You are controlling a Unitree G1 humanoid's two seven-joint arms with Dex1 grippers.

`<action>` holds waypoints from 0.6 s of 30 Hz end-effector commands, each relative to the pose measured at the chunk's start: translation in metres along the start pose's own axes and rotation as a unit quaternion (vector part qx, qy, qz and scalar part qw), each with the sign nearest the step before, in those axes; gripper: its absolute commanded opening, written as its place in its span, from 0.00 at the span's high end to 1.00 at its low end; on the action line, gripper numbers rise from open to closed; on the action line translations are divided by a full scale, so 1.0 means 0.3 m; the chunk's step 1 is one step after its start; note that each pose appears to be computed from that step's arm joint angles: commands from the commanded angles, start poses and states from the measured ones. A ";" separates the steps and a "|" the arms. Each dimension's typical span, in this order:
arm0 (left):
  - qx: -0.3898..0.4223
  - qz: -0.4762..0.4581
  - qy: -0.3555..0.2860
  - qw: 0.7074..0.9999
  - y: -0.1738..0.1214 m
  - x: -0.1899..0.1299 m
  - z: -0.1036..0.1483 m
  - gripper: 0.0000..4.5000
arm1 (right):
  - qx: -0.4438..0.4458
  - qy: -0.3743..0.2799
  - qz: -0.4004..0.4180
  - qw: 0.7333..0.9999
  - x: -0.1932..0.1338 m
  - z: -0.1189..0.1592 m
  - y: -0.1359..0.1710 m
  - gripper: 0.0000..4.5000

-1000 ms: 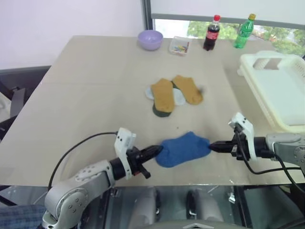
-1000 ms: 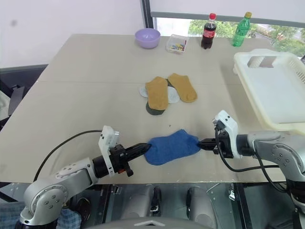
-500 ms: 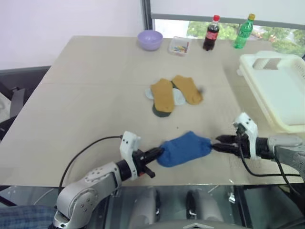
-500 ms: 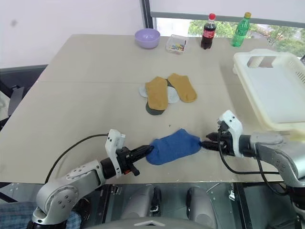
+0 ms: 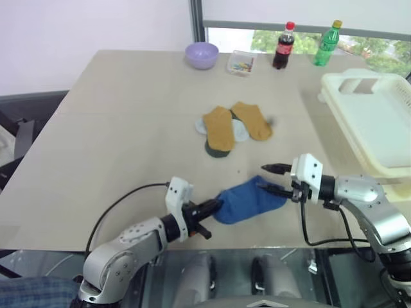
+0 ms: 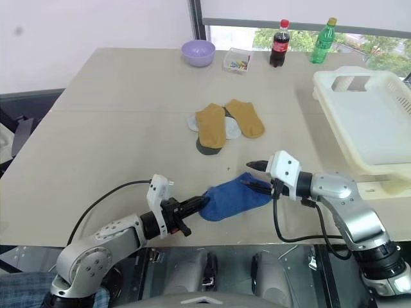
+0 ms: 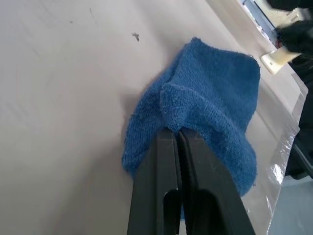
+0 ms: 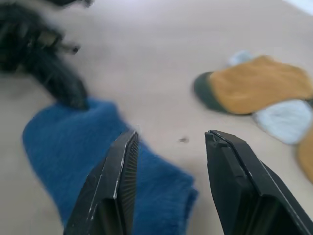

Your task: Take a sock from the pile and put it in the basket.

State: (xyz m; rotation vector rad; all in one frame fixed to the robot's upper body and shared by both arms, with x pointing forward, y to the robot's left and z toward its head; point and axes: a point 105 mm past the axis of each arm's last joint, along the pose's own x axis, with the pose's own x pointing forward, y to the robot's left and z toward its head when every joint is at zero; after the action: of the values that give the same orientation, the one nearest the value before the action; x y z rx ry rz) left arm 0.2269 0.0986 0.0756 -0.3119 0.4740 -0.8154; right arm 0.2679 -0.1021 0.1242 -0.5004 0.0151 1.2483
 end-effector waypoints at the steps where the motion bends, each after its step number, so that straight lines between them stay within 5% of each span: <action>1: 0.005 -0.018 -0.002 1.000 -0.022 0.005 0.004 1.00 | -0.048 -0.026 0.059 0.997 0.023 0.030 0.017 0.51; 10: 0.011 -0.019 -0.004 1.000 -0.022 0.020 0.004 1.00 | -0.102 -0.005 0.186 0.977 0.106 -0.018 0.025 0.51; 18: 0.039 -0.011 -0.020 0.999 -0.015 0.015 0.031 1.00 | -0.063 0.101 0.232 0.965 0.081 -0.152 0.020 0.51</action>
State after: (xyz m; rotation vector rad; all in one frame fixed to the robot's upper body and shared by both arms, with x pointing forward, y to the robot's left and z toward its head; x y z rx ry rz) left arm 0.2297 0.0947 0.0727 -0.2844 0.4616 -0.8242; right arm 0.2871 -0.0825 0.0874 -0.7250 0.1351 1.6259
